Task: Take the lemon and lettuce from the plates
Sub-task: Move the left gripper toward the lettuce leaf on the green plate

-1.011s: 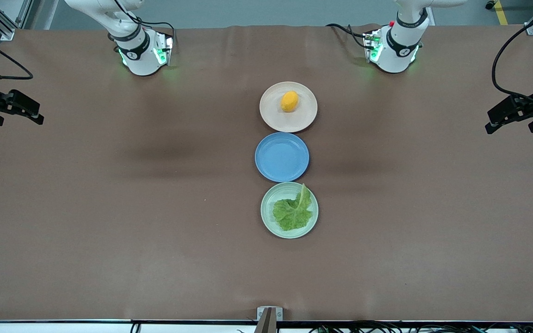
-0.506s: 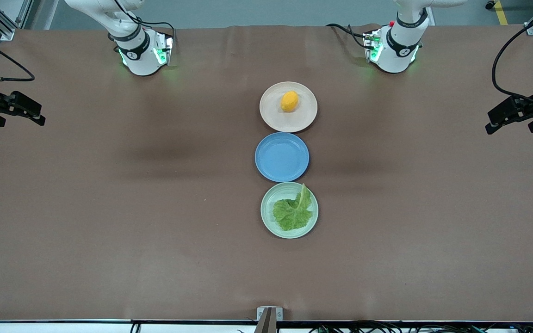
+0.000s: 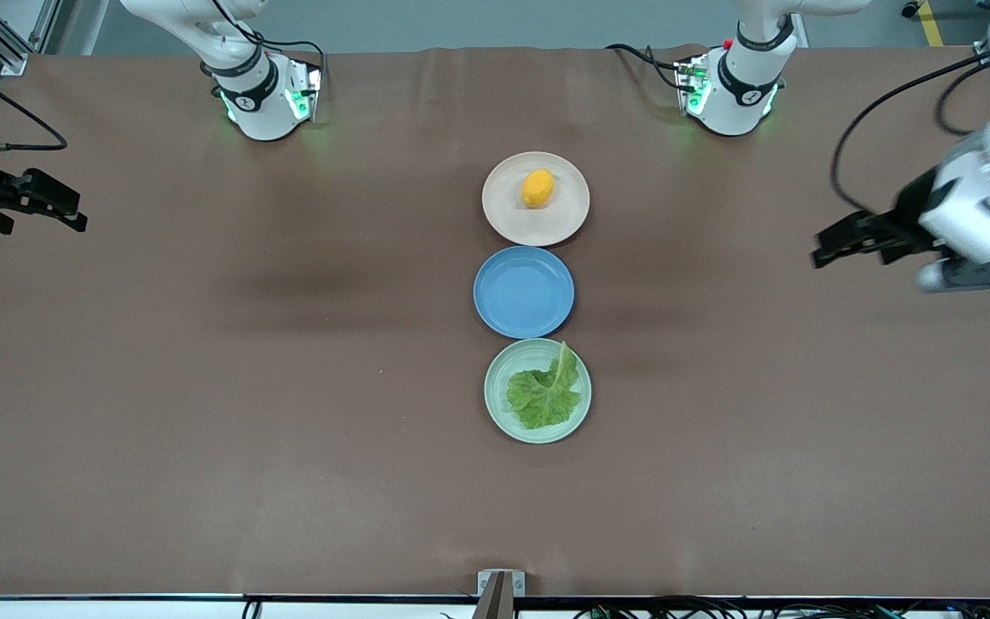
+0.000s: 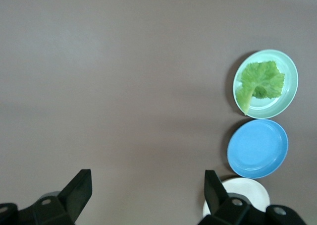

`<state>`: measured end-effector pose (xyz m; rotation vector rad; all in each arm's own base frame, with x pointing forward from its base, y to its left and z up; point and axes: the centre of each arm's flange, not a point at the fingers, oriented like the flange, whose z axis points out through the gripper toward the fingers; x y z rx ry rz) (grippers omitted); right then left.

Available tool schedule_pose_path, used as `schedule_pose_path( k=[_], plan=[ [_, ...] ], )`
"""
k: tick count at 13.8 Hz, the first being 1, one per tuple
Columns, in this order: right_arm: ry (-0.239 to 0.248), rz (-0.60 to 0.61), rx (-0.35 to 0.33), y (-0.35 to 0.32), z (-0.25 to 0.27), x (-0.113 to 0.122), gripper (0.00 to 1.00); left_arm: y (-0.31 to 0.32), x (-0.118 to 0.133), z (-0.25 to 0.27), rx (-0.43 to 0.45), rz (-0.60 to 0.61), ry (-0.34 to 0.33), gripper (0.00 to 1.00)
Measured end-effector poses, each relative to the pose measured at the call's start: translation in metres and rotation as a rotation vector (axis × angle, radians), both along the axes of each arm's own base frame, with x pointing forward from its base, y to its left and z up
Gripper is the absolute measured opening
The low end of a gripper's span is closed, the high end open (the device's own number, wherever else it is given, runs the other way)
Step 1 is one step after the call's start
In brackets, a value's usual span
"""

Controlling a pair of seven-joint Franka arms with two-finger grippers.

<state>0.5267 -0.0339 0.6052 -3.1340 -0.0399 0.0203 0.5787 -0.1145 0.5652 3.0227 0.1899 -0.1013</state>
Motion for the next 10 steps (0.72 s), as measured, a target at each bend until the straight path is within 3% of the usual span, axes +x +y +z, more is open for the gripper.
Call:
schedule_pose_path(
  k=[3,6,8,10],
  plan=[
    [0.007,0.005,0.002,0.003,-0.001,-0.001,1.0,-0.073,0.008,-0.052,0.025,0.048,0.052,1.0],
    [0.009,0.018,0.004,0.011,-0.001,0.0,1.0,-0.125,0.019,-0.098,0.03,0.14,0.033,1.0],
    [0.009,0.019,0.004,0.011,-0.001,0.0,1.0,-0.153,0.024,-0.125,0.028,0.265,0.017,1.0],
    [0.008,0.018,0.004,0.011,-0.001,0.0,1.0,-0.187,0.017,-0.151,0.046,0.43,0.044,1.0]
  ],
)
